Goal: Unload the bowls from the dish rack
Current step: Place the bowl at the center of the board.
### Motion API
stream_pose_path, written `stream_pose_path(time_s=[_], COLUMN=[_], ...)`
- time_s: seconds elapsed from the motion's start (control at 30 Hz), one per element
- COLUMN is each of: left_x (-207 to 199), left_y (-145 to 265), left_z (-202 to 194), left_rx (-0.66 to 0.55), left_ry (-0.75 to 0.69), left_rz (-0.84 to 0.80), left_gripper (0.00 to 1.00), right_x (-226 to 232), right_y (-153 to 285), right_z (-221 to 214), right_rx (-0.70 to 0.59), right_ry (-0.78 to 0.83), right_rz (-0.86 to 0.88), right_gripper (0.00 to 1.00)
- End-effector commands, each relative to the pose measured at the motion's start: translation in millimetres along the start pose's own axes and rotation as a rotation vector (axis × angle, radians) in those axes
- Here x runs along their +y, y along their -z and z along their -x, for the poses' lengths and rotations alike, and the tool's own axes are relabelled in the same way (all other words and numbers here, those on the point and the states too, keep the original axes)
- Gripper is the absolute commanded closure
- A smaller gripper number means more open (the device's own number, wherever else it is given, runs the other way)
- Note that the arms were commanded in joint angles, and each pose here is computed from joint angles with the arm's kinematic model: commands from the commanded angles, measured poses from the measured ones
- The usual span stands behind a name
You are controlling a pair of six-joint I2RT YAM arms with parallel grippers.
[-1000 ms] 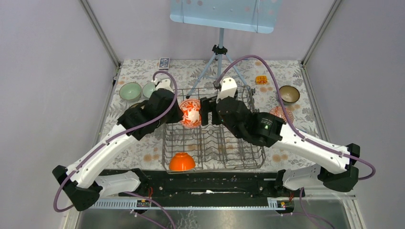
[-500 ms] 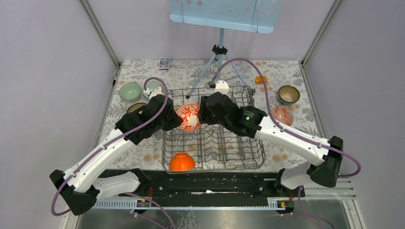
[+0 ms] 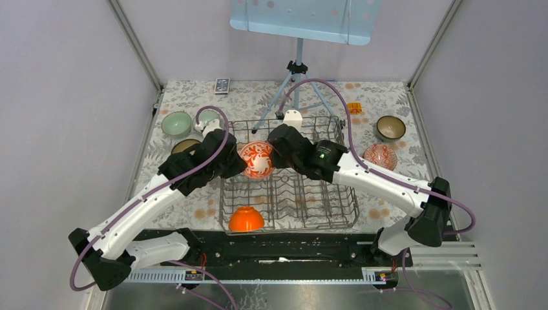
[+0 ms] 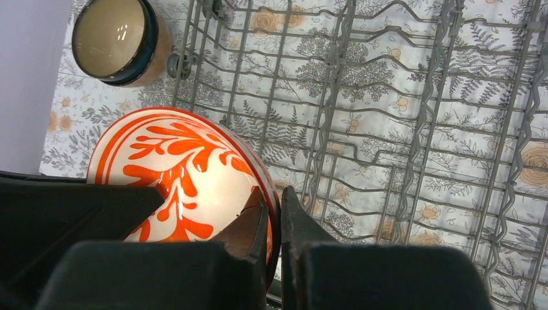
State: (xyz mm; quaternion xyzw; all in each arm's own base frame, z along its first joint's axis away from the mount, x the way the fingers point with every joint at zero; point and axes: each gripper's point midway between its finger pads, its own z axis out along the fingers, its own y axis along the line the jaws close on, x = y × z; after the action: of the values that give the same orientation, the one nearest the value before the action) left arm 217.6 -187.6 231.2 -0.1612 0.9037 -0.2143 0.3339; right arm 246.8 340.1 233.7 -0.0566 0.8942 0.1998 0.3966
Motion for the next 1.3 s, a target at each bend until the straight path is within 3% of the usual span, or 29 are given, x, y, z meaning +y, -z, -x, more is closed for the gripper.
stream_pose_path(time_s=[0.0, 0.07, 0.17, 0.27, 0.57, 0.77, 1.03, 1.27], left_x=[-11, -12, -11, -9, -4, 4, 13, 22], left_y=[2, 0, -2, 1, 8, -4, -17, -23], left_z=[13, 11, 10, 10, 18, 8, -6, -10], left_rx=[-0.050, -0.046, -0.046, -0.052, -0.133, -0.122, -0.100, -0.103], left_ry=[0.021, 0.008, -0.031, -0.054, -0.060, -0.054, -0.038, -0.015], left_rz=[-0.047, -0.055, -0.063, -0.069, -0.115, -0.108, -0.112, -0.085], left_gripper=[0.97, 0.76, 0.34, 0.03, 0.01, 0.01, 0.01, 0.01], right_x=[-2, -8, -29, -66, -222, -304, -337, -348], right_y=[12, 17, 33, 54, 120, 149, 151, 137], right_z=[15, 19, 30, 41, 61, 36, -37, -100], right_rx=[-0.023, -0.034, -0.054, -0.075, -0.131, -0.197, -0.318, -0.266], right_ry=[0.020, 0.044, 0.094, 0.113, -0.041, -0.341, -0.716, -0.881], right_rz=[-0.010, -0.033, -0.095, -0.175, -0.493, -0.658, -0.742, -0.813], right_gripper=[1.00, 1.00, 1.00, 1.00, 1.00, 1.00, 1.00, 1.00])
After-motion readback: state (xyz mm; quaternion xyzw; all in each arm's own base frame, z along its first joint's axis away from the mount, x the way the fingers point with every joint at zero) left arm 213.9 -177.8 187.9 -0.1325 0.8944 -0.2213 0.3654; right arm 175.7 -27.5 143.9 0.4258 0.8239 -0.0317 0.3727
